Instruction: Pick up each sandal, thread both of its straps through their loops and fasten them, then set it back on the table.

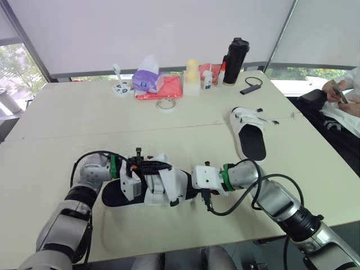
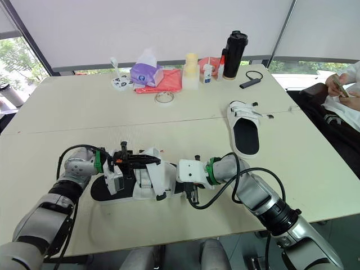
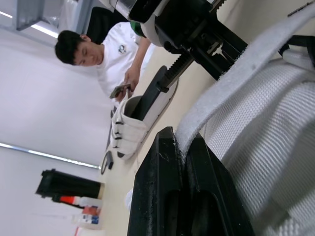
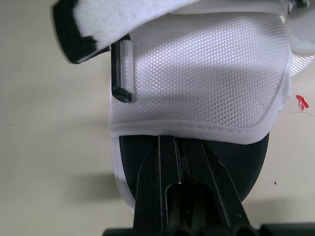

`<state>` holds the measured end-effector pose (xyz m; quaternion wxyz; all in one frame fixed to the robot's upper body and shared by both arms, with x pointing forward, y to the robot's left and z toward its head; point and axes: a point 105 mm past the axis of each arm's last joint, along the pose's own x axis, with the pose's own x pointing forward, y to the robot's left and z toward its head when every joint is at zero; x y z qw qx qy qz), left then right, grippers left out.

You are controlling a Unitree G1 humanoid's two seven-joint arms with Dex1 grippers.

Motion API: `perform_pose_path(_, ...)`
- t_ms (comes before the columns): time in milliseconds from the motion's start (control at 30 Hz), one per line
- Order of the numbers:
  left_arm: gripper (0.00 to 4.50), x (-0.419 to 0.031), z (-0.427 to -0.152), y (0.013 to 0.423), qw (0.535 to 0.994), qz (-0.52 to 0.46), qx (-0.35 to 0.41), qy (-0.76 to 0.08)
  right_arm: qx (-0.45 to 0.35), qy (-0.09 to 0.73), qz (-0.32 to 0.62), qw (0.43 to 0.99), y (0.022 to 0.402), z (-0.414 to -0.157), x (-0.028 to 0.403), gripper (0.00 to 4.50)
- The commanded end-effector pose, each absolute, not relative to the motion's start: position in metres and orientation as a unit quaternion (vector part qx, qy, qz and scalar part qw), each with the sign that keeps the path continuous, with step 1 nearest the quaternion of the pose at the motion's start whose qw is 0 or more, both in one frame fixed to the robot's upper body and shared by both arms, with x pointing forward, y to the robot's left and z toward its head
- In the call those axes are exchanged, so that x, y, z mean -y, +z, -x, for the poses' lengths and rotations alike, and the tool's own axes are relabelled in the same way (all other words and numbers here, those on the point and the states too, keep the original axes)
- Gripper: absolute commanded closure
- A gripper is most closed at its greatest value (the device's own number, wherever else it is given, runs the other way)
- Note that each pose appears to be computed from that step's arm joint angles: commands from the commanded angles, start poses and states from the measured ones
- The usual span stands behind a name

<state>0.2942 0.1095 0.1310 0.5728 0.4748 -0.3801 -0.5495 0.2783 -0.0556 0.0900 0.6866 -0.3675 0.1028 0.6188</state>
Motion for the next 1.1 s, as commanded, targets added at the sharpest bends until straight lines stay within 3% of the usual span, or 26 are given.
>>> perform_pose_path(33, 4.49, -0.098, -0.288, 0.141, 0.549, -0.469, 0.422, -0.549, -0.173, 0.587, 0.383, 0.692, 0.062, -0.286, 0.078, 4.5)
perform_pose_path(500, 4.49, -0.08, -0.25, 0.13, 0.453, -0.446, 0.458, -0.621, -0.172, 0.591, 0.385, 0.687, 0.06, -0.287, 0.076, 4.5)
perform_pose_path(667, 4.49, -0.079, -0.247, 0.131, 0.442, -0.442, 0.458, -0.632, -0.171, 0.591, 0.385, 0.688, 0.06, -0.287, 0.075, 4.5)
perform_pose_path(767, 3.62, -0.081, -0.25, 0.132, 0.449, -0.444, 0.454, -0.629, -0.172, 0.59, 0.384, 0.689, 0.059, -0.286, 0.076, 4.5)
perform_pose_path(1000, 0.06, -0.088, -0.26, 0.131, 0.466, -0.456, 0.431, -0.624, -0.174, 0.59, 0.383, 0.689, 0.058, -0.285, 0.076, 4.5)
perform_pose_path(1100, 0.02, -0.094, -0.263, 0.131, 0.477, -0.462, 0.411, -0.624, -0.173, 0.59, 0.384, 0.689, 0.058, -0.285, 0.076, 4.5)
